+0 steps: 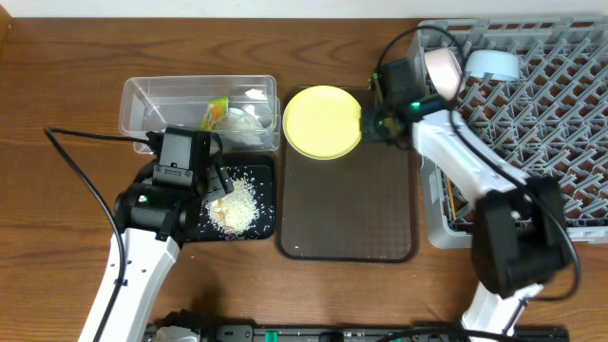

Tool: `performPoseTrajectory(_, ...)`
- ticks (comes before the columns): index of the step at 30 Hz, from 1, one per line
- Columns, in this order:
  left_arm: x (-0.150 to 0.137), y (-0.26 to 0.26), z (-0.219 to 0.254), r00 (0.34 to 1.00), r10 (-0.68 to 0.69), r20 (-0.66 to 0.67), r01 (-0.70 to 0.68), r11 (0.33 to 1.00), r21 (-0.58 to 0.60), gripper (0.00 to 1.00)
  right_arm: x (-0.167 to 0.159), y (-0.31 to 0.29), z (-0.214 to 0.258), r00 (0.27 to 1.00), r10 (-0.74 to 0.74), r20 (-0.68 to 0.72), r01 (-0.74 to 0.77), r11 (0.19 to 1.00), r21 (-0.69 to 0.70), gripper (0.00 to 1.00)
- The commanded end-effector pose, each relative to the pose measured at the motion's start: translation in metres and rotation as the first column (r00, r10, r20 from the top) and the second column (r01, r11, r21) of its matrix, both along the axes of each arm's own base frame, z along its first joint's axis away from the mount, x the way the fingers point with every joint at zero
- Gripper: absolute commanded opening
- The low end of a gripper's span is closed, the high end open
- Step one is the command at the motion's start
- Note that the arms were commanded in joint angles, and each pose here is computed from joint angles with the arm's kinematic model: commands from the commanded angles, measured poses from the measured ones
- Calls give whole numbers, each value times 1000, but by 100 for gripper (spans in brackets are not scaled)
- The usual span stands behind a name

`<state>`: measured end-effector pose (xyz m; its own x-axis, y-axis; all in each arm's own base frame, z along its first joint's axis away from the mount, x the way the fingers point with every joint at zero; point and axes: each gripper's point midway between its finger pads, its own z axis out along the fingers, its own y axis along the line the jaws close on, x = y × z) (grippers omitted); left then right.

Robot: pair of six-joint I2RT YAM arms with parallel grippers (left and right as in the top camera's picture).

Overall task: Sort waste into correct bins and load items into the dishwasher rack
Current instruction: 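Grasp the yellow plate rim with the right gripper and lift it, then lower the yellow plate upright into the rack slots and release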

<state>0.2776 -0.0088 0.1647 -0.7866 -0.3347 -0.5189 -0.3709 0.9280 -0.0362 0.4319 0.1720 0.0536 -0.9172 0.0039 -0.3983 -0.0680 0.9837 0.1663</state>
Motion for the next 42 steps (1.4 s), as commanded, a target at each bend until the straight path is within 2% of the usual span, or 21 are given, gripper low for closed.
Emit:
performPoseTrajectory(1, 0, 4, 2, 1000, 22, 5, -22, 1000, 9, 86, 0, 11, -23, 997, -75, -34, 75, 997, 5, 43)
performPoseTrajectory(3, 1, 4, 2, 1000, 22, 6, -22, 1000, 9, 86, -1, 17, -36, 997, -66, -47, 66, 998, 0, 42)
performPoseTrajectory(6, 0, 4, 2, 1000, 22, 5, -22, 1000, 9, 86, -5, 22, -52, 994, -76, -76, 76, 997, -8, 34)
performPoseTrajectory(11, 0, 4, 2, 1000, 22, 5, -22, 1000, 9, 86, -8, 17, -55, 990, -104, -95, 102, 995, -19, 2)
performPoseTrajectory(15, 0, 4, 2, 1000, 22, 5, -22, 1000, 9, 86, -6, -4, -38, 987, -148, -66, 144, 987, -69, 1)
performPoseTrajectory(18, 0, 4, 2, 1000, 22, 5, -22, 1000, 9, 86, 0, -25, -6, 988, -154, 1, 153, 982, -109, 1)
performPoseTrajectory(23, 0, 4, 2, 1000, 22, 5, -22, 1000, 9, 86, 9, -61, 76, 975, -124, 182, 151, 977, -148, 1)
performPoseTrajectory(27, 0, 4, 2, 1000, 22, 5, -22, 1000, 9, 86, 7, -109, 149, 925, -136, 356, 224, 949, -220, 1)
performPoseTrajectory(31, 0, 4, 2, 1000, 22, 5, -22, 1000, 9, 86, -5, -171, 212, 854, -148, 499, 349, 874, -338, 1)
performPoseTrajectory(35, 1, 4, 2, 1000, 22, 6, -22, 1000, 9, 86, -21, -228, 258, 794, -152, 588, 475, 758, -446, 1)
performPoseTrajectory(42, 0, 4, 2, 1000, 22, 5, -22, 1000, 9, 86, -37, -278, 269, 837, -108, 536, 483, 606, -632, 1)
